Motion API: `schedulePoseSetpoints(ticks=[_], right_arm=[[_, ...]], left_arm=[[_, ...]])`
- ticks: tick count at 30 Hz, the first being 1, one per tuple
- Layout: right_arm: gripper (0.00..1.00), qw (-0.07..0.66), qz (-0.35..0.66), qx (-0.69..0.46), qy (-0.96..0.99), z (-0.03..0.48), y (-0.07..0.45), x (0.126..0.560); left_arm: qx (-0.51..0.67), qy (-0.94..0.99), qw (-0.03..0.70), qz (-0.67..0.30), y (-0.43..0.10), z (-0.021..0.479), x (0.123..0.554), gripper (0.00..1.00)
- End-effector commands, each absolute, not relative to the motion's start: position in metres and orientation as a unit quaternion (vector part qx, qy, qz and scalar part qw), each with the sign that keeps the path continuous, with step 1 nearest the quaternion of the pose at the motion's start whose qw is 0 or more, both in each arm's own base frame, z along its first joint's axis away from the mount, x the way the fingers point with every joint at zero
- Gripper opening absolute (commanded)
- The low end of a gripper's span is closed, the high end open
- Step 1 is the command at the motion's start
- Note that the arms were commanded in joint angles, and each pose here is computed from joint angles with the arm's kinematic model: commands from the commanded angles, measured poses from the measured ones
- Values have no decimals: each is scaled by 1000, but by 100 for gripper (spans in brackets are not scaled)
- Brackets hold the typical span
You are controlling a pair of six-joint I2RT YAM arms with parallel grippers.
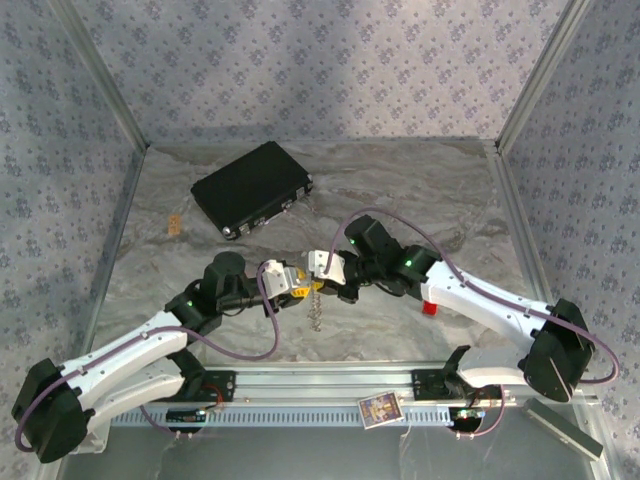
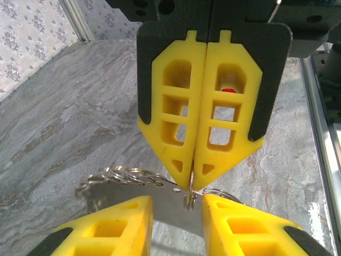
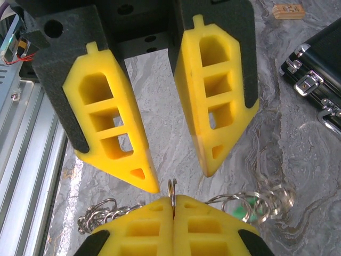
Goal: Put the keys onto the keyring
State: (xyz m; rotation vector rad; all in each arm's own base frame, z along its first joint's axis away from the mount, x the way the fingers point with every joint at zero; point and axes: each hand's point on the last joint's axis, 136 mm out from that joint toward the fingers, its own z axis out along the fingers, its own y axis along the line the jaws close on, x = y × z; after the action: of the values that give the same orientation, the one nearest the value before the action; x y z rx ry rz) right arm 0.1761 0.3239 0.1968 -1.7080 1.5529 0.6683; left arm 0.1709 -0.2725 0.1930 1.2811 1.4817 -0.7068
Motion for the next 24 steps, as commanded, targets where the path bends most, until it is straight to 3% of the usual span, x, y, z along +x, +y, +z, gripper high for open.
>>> schedulePoseSetpoints(ticks=[1, 5, 16, 20, 21, 24], right_arm=[[0, 393, 268, -666, 575, 221, 334, 176], [0, 395, 271, -665, 572, 222, 336, 175], [0, 388, 293, -665, 567, 216, 340, 169], [0, 383, 285, -669, 570, 210, 336, 170], [4, 382, 280, -670, 572, 208, 334, 171], [28, 373, 264, -674, 581, 202, 324, 171]], left_arm=[[538, 599, 507, -309, -276, 198, 163, 29], [541, 598, 503, -312, -278, 197, 161, 27], [554, 591, 499, -308, -280, 193, 158, 0], [566, 589, 501, -287, -281, 188, 159, 0], [569, 589, 506, -272, -281, 186, 161, 0], [569, 585, 523, -243, -281, 184, 166, 0]])
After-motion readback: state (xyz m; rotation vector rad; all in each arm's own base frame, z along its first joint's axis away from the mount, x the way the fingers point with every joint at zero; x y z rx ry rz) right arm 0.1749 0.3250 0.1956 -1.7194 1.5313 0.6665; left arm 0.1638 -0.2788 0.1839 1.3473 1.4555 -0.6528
